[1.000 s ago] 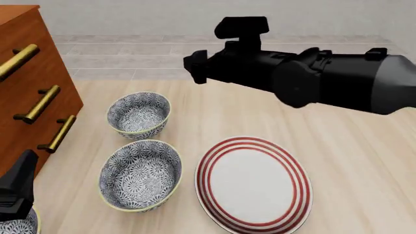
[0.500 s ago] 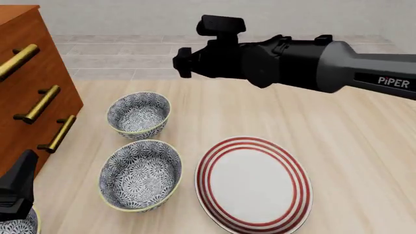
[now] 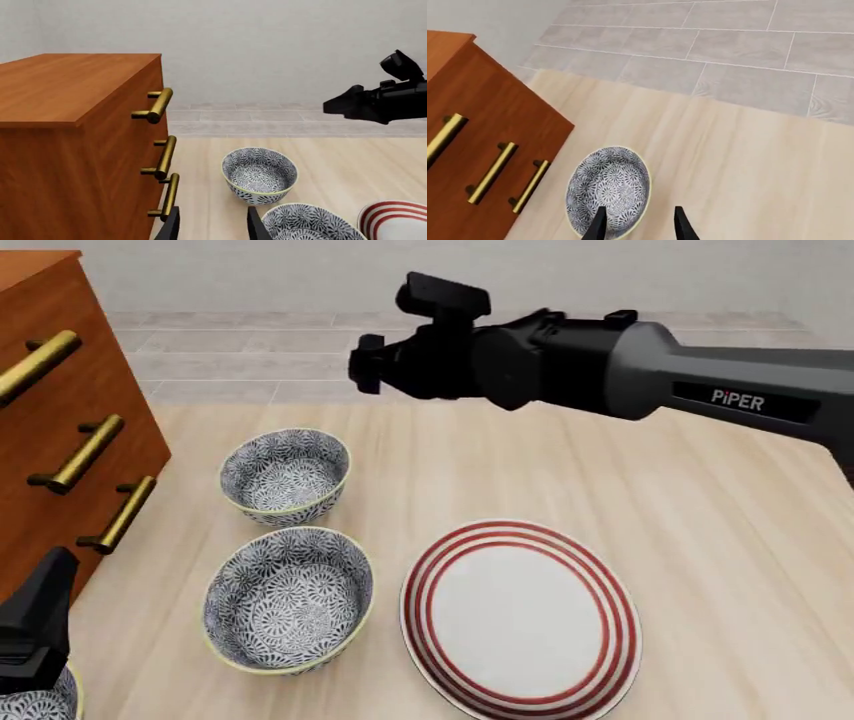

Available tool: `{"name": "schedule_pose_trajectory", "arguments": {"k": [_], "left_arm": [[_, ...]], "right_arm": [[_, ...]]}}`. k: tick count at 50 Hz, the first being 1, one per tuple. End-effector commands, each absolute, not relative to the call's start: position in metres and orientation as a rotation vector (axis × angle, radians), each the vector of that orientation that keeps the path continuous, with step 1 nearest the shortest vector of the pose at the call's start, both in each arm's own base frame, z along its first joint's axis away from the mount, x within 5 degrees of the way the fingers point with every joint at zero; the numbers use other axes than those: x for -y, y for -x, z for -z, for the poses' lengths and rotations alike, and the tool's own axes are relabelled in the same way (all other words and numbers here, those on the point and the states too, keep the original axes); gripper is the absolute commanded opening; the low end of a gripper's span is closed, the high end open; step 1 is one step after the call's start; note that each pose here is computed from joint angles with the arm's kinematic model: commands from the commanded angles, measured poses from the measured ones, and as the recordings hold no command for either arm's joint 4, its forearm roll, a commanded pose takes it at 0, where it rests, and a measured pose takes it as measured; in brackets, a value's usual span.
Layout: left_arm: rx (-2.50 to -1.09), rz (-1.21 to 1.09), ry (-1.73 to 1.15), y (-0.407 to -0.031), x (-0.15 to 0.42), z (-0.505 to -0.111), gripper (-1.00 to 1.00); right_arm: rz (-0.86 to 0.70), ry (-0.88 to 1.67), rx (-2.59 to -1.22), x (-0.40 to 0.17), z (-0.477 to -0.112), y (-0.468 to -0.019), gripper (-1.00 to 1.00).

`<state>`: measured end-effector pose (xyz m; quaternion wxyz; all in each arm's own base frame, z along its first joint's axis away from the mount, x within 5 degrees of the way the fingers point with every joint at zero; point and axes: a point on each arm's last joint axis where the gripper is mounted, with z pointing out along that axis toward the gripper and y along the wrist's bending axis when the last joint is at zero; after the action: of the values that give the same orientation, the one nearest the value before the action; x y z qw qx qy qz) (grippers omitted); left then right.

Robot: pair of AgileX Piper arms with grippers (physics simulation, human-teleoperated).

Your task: Pick up the bowl and put it in the front on the plate.

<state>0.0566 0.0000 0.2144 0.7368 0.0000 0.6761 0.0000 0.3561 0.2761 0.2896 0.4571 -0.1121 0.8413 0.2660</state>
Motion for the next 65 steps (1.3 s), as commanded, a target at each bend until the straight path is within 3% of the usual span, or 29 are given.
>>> {"name": "schedule_pose_trajectory", "arguments": {"k": [1,65], "left_arm": [[-1.485,0.000,0.000,-0.057,0.000,-0.214,1.00],[-1.485,0.000,0.000,-0.057,0.000,-0.214,1.00]], "right_arm": [[-0.655,0.254,-2.103,-0.281,-0.284,-0.366,1.00],[-0.514,0.465,-2.233,-0.334,-0.224,-0.411,1.00]]}}
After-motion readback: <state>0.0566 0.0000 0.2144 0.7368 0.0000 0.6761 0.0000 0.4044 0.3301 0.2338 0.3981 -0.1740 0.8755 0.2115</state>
